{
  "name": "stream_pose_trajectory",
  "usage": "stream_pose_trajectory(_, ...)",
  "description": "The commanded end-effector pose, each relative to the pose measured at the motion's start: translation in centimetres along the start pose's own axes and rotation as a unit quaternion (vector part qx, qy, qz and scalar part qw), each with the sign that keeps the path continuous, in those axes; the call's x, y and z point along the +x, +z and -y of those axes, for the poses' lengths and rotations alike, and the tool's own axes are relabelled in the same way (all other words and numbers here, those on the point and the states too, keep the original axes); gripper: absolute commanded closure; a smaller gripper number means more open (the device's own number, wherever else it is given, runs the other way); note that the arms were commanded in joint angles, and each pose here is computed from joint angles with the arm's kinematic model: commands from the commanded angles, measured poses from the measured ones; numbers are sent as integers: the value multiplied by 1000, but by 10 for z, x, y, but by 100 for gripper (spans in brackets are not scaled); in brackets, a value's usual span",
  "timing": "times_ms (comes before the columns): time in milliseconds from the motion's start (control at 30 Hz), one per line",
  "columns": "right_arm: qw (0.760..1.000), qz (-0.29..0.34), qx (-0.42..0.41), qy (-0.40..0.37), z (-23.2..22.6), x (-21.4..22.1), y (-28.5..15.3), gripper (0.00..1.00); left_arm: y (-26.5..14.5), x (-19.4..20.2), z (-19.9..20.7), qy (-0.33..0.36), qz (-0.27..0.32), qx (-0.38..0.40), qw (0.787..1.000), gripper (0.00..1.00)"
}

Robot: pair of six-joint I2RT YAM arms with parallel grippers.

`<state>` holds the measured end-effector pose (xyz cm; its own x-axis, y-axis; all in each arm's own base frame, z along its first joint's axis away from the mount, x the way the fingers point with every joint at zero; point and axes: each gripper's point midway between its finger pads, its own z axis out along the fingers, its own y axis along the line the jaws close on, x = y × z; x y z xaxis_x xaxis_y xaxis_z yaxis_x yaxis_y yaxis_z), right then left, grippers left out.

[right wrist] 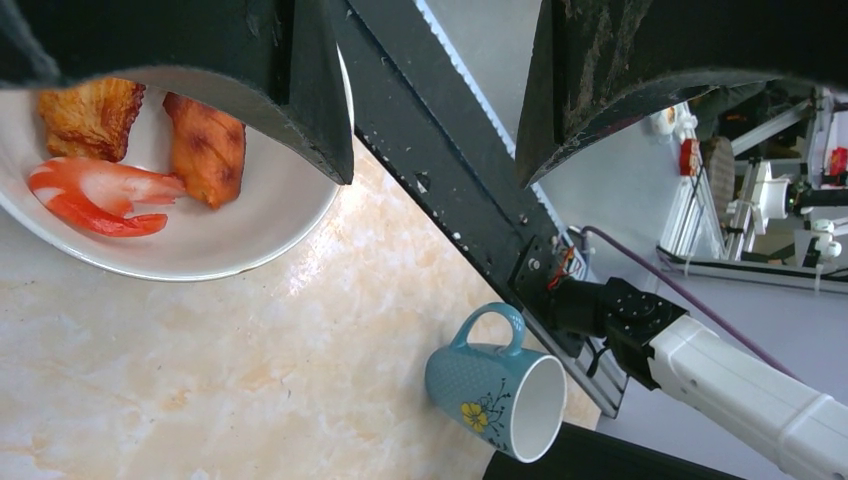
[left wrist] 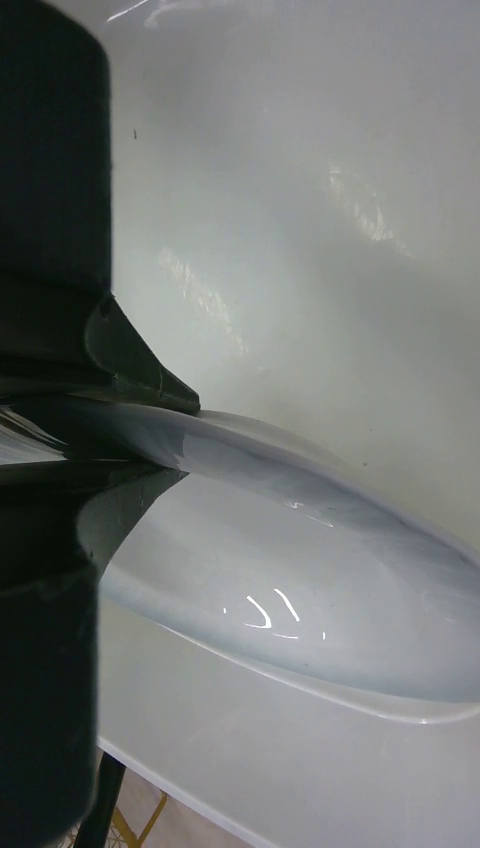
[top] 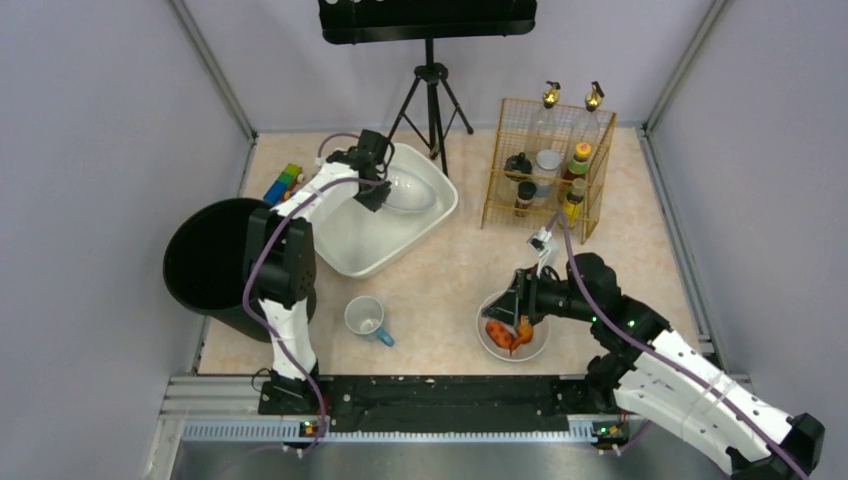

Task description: Clear the kitchen counter

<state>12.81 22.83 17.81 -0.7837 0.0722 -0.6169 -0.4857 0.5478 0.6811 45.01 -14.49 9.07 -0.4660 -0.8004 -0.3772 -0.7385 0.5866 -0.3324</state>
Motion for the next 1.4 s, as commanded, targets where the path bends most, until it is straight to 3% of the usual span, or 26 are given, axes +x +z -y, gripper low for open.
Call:
stream_pose_trajectory(0, 1000, 4, -13, -8, -5, 0, 0, 40, 38, 31, 0, -10, -39, 4, 999, 97)
stream_pose_trajectory(67, 1000, 3, -11, -6, -3, 1, 0, 40, 44, 36, -8, -11, -45, -3, 999, 88)
stream_pose_trajectory(333, 1000, 3, -11, -5, -3, 1, 2, 40, 52, 48, -26, 2, -61, -22, 998, 69)
stream_pose_trajectory(833, 1000, 0, -15, 2, -1, 2, 7, 40, 48, 60, -59, 30, -76, -45, 996, 57)
stream_pose_trajectory(1033, 1000, 1, -17, 2, -3, 0, 9, 40, 47, 67, -72, 56, -98, -68, 991, 48)
stream_pose_trajectory(1133, 1000, 4, -15, 2, -3, -2, 9, 40, 43, 68, -77, 65, -102, -74, 990, 30)
stream_pose_trajectory(1200, 1000, 3, -15, 2, -4, -2, 8, 40, 38, 66, -83, 72, -99, -83, 989, 27)
stream_pose_trajectory(1233, 1000, 4, -15, 2, -4, -3, 8, 40, 36, 65, -85, 77, -98, -85, 989, 13)
stream_pose_trajectory(1367, 1000, 8, -12, -3, -6, -8, 8, 40, 22, 58, -89, 100, -94, -86, 987, 2)
